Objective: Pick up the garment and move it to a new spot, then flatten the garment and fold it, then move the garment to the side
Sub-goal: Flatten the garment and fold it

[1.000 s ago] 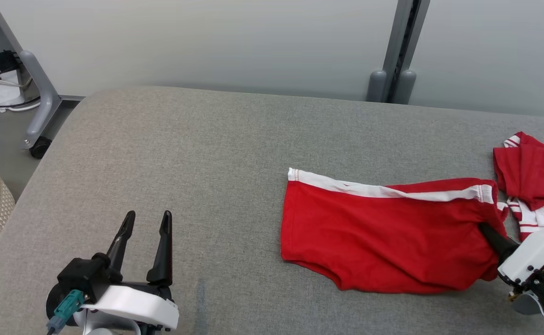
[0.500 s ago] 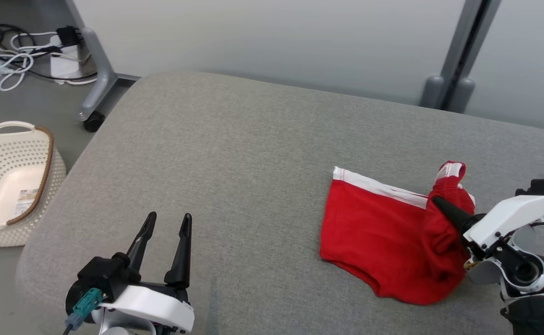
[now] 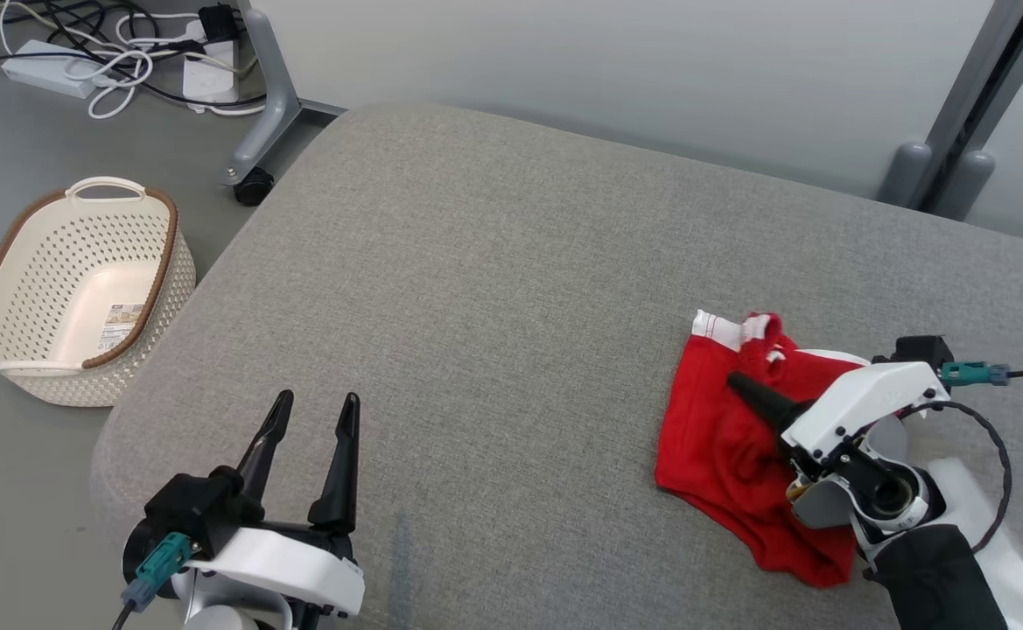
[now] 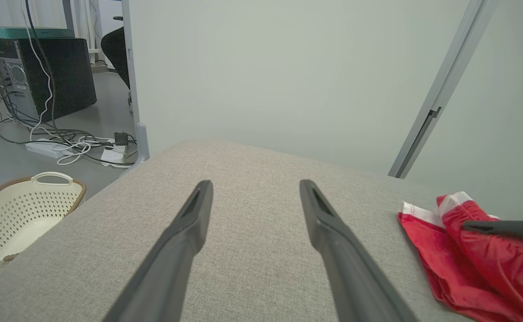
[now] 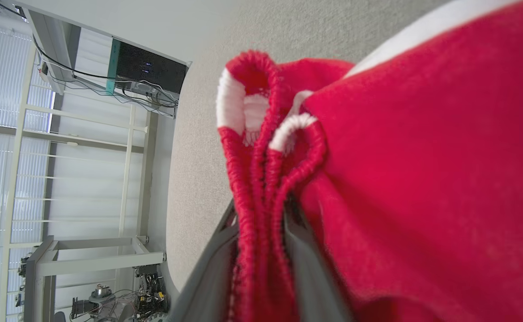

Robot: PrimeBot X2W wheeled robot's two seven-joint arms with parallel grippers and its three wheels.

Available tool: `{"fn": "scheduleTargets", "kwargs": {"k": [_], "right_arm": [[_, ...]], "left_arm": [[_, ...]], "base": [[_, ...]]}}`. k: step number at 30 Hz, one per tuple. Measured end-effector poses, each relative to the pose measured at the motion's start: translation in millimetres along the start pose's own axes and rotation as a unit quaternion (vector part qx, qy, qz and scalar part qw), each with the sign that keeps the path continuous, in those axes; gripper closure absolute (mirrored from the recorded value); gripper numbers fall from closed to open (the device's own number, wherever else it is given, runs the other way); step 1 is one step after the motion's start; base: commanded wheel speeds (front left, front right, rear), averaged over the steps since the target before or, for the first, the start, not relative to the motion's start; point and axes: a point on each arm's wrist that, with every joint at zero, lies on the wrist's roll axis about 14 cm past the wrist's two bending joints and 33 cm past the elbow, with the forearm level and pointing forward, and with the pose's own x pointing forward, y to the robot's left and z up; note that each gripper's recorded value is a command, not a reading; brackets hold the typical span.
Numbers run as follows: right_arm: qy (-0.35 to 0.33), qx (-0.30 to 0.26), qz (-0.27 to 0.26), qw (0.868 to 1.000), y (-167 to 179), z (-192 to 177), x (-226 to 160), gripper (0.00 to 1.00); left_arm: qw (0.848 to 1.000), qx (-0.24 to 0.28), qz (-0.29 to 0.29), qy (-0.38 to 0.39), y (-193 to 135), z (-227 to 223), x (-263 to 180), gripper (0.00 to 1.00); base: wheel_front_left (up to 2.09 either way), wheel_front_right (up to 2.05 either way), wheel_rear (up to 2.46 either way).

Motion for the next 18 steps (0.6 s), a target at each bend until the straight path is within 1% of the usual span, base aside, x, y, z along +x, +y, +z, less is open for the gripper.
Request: {"fn": "scheduleTargets", "kwargs": {"k": [1, 5, 10, 13, 15, 18], "right_arm": [[0.002, 0.0, -0.001, 1.0, 0, -1, 1, 0.0], [-0.002, 0.006, 0.006, 1.0, 4, -1, 2, 0.0], [-0.035, 0.009, 0.026, 0.999, 16, 11, -6, 0.0], [-0.084, 0.006, 0.049, 0.995, 29, 32, -19, 0.0], [-0.12, -0.002, 0.055, 0.991, 32, 47, -32, 0.0], [-0.175, -0.039, 0.051, 0.982, 29, 72, -61, 0.0]], "left_arm": [[1.0, 0.001, -0.001, 0.001, -1, 0, 1, 0.0], [1.0, 0.0, -0.008, 0.005, -5, -3, 5, 0.0], [1.0, 0.0, -0.024, 0.006, -14, -5, 10, 0.0], [0.999, 0.0, -0.039, 0.004, -23, -4, 14, 0.0], [0.999, -0.001, -0.05, 0.0, -29, -2, 17, 0.0], [0.998, -0.002, -0.066, -0.006, -39, 1, 21, 0.0]], "base": [[0.0, 0.0, 0.0], [0.0, 0.0, 0.0], [0.0, 0.0, 0.0], [0.0, 0.0, 0.0], [0.0, 0.0, 0.0], [0.0, 0.0, 0.0]]}}
